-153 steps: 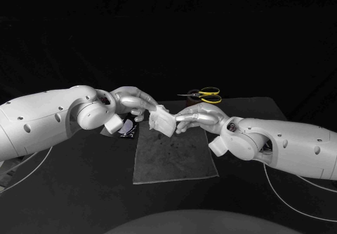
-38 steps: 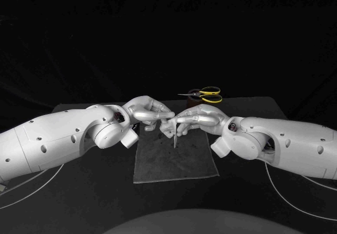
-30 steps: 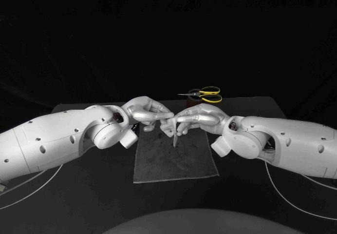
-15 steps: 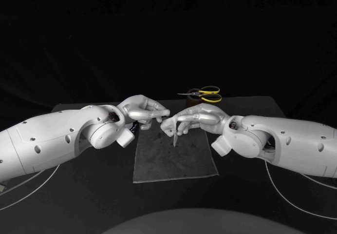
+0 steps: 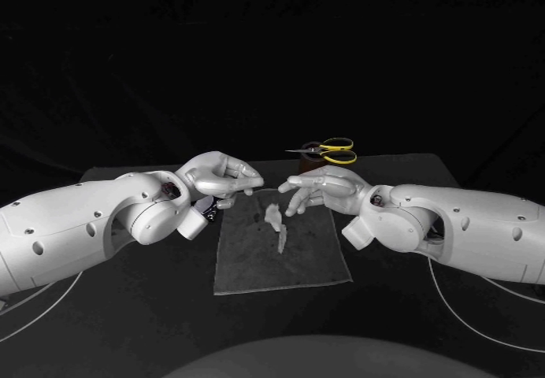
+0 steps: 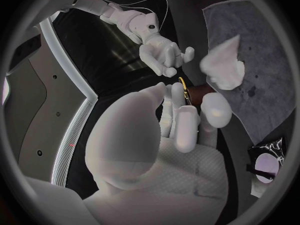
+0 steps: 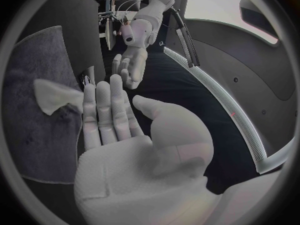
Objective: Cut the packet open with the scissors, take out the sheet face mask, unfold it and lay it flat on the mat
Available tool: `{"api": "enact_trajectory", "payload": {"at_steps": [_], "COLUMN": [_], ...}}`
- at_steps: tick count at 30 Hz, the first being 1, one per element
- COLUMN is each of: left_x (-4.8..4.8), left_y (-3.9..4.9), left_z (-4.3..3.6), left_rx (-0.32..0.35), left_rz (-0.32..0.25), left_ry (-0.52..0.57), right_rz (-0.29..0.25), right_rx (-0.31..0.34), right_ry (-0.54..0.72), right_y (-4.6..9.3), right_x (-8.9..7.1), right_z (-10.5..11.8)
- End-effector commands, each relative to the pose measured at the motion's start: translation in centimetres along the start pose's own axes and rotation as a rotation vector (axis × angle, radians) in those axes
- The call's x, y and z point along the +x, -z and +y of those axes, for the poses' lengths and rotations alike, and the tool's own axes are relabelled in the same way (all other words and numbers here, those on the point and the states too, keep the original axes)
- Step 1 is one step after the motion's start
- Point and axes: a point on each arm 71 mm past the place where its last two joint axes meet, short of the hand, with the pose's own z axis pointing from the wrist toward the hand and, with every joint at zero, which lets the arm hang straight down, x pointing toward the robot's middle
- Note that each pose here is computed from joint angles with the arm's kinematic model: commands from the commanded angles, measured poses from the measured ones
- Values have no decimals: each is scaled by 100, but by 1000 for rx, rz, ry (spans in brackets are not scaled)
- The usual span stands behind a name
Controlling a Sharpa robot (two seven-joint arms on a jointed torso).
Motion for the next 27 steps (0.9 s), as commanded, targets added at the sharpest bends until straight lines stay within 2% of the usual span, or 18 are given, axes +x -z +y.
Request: {"api": "enact_trajectory", "payload": {"at_steps": [1, 6, 10, 17, 23, 27], "left_x": [65, 85, 83, 49, -36, -69], "left_y": [13, 10, -14, -14, -4, -11], "left_z": [-17, 18, 70, 158, 214, 241], "left_rx": [12, -31, -82, -132, -154, -157], "left_rz": [65, 67, 44, 7, -31, -37], "left_ry": [12, 11, 10, 12, -6, -69], "right_rz": [2, 2, 3, -20, -41, -35], "right_rx": [1, -1, -1, 9, 33, 45], "right_ry": [-14, -14, -14, 17, 169, 377], "right_y": [1, -5, -9, 15, 34, 33], "right_x": [-4, 1, 8, -49, -113, -131], "right_z": [4, 6, 7, -5, -27, -35]}}
